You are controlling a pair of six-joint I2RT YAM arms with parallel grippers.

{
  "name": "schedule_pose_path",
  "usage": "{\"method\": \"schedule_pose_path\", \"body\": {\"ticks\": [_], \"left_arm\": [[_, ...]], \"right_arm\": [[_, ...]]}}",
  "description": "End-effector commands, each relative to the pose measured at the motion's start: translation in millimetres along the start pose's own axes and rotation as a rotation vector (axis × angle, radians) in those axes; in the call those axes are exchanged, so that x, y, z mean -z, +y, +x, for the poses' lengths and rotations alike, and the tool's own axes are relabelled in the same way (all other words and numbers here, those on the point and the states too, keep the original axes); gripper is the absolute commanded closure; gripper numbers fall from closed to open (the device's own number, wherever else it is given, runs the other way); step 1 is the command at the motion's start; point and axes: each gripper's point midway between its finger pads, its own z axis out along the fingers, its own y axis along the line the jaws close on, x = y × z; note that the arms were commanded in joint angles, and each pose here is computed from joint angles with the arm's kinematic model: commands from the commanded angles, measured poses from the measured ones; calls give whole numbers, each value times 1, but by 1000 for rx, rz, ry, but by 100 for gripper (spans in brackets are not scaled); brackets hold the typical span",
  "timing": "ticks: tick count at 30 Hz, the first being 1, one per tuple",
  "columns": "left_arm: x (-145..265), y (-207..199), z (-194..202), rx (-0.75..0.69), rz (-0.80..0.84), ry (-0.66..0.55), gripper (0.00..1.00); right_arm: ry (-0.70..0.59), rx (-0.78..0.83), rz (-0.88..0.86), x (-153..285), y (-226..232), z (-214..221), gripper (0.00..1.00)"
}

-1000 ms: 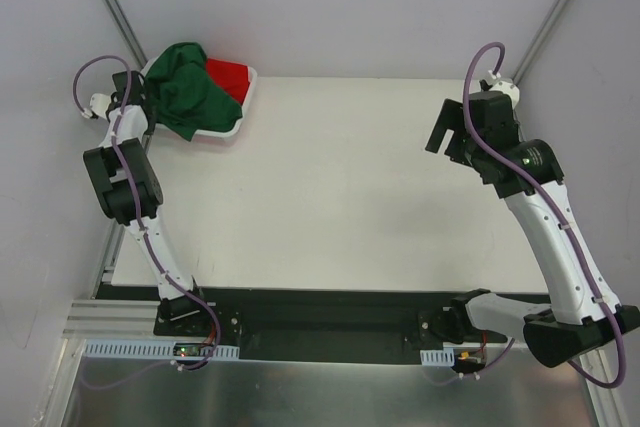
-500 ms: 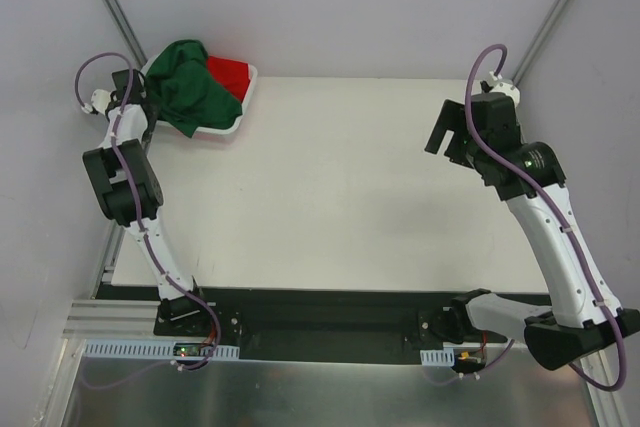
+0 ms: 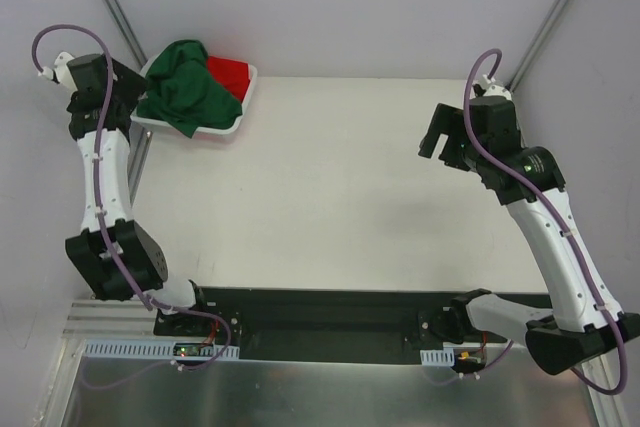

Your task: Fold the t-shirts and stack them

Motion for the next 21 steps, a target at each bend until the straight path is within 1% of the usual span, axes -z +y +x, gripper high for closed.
{"method": "schedule_pose_path", "body": {"ticks": [1,3,4,5,6,8,9,11,12,14,16,17,18,19,21], "left_arm": [[61,-27,36,-207,281,173,3],[80,-24,66,-218,345,294,2],[99,-29,73,-218,413,324,2],[114,-33,89,-202,483,395,1],[118,-21,110,-190,482,457,1],[133,-11,121,-183,479,477,1],[136,1,134,-183,459,513,1],[149,7,138,-201,462,525,1],[155,11,146,-207,471,551,1],[167,17,147,-218,467,542,1],[173,22,149,-222,462,534,2],[174,24,151,-221,451,537,3],[173,26,153,-220,442,541,7],[171,31,153,-223,403,520,8],[171,33,165,-250,372,525,8]], "right_arm": [[-53,-6,-50,16,1,-6,4],[-66,3,-57,20,-1,-6,4],[-69,7,-59,21,-1,-6,4],[-67,10,-60,21,-2,-4,4],[-64,17,-65,22,-2,-3,4],[-57,21,-67,22,-2,0,4],[-59,21,-71,23,-2,1,4],[-79,12,-78,24,-3,0,4],[-76,8,-75,21,-4,4,4],[-100,1,-94,23,-3,4,4],[-96,-3,-102,18,-3,10,4],[-117,-11,-117,19,0,6,4],[-130,-27,-109,19,-2,4,4],[-132,-63,-101,16,-2,6,4],[-188,-112,-115,17,0,-4,4]]}}
